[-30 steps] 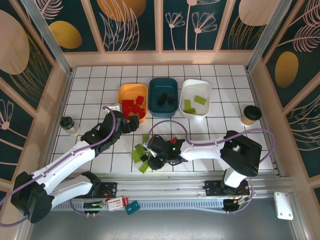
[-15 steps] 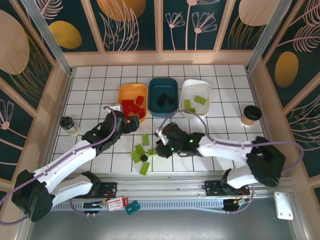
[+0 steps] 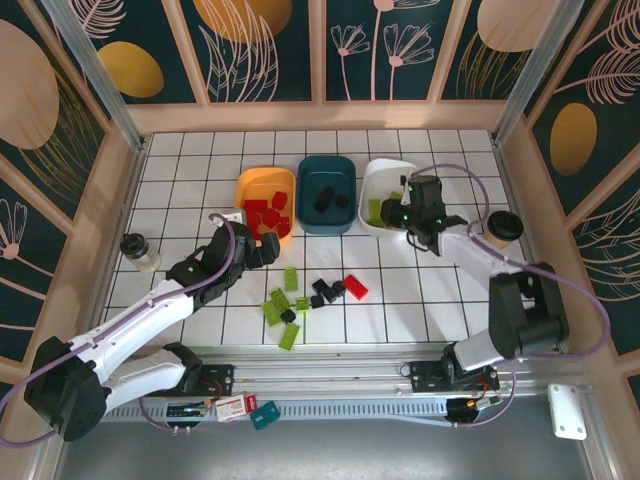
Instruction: Sort the legos into containers by color
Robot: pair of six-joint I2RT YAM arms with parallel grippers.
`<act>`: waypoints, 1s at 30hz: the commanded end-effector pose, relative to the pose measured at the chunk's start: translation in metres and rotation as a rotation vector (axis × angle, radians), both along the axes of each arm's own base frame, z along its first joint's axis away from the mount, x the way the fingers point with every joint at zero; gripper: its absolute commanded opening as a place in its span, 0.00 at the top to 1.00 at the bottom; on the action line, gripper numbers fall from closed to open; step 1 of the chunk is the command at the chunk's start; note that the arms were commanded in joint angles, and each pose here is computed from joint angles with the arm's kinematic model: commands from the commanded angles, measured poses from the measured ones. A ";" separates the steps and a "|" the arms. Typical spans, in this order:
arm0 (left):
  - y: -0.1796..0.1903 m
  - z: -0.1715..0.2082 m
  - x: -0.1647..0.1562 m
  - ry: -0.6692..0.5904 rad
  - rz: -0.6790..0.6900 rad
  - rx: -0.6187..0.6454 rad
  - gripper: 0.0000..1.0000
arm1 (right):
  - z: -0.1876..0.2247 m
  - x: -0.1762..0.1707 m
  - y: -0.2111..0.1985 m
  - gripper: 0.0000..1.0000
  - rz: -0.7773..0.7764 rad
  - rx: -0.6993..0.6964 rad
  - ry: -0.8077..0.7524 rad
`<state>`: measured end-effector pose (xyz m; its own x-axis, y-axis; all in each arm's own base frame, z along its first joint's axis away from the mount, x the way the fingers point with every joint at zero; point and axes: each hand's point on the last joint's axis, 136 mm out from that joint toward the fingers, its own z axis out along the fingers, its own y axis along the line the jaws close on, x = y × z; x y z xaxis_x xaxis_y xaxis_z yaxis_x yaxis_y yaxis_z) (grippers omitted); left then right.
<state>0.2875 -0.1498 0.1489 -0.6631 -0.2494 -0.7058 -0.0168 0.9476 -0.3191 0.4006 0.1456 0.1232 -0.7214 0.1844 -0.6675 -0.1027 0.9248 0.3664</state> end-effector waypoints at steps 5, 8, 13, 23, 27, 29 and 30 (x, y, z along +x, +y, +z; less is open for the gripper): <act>-0.003 -0.010 -0.004 0.024 -0.004 -0.028 0.01 | -0.010 0.050 0.002 0.82 -0.059 0.029 -0.003; -0.004 -0.012 -0.004 0.028 -0.006 -0.027 0.01 | -0.011 0.057 0.004 0.52 -0.056 0.026 0.000; -0.004 -0.012 -0.003 0.030 -0.009 -0.022 0.01 | 0.016 0.050 0.006 0.41 -0.047 0.042 -0.056; -0.003 -0.010 0.000 0.015 -0.010 -0.002 0.01 | 0.015 -0.077 0.061 0.36 0.205 -0.072 -0.032; -0.003 -0.012 0.001 0.018 -0.011 0.007 0.01 | -0.007 -0.142 0.091 0.36 0.377 -0.106 0.053; -0.003 -0.014 0.001 0.020 -0.010 0.009 0.01 | -0.020 -0.176 0.107 0.36 0.475 -0.116 0.112; -0.003 -0.015 0.001 0.021 -0.010 0.012 0.01 | -0.025 -0.188 0.112 0.36 0.509 -0.121 0.138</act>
<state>0.2852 -0.1511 0.1320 -0.6912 -0.2420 -0.6809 -0.0252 0.9498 -0.3120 0.2508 0.2581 0.1215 -0.7443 -0.1774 -0.6439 -0.4709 0.8231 0.3175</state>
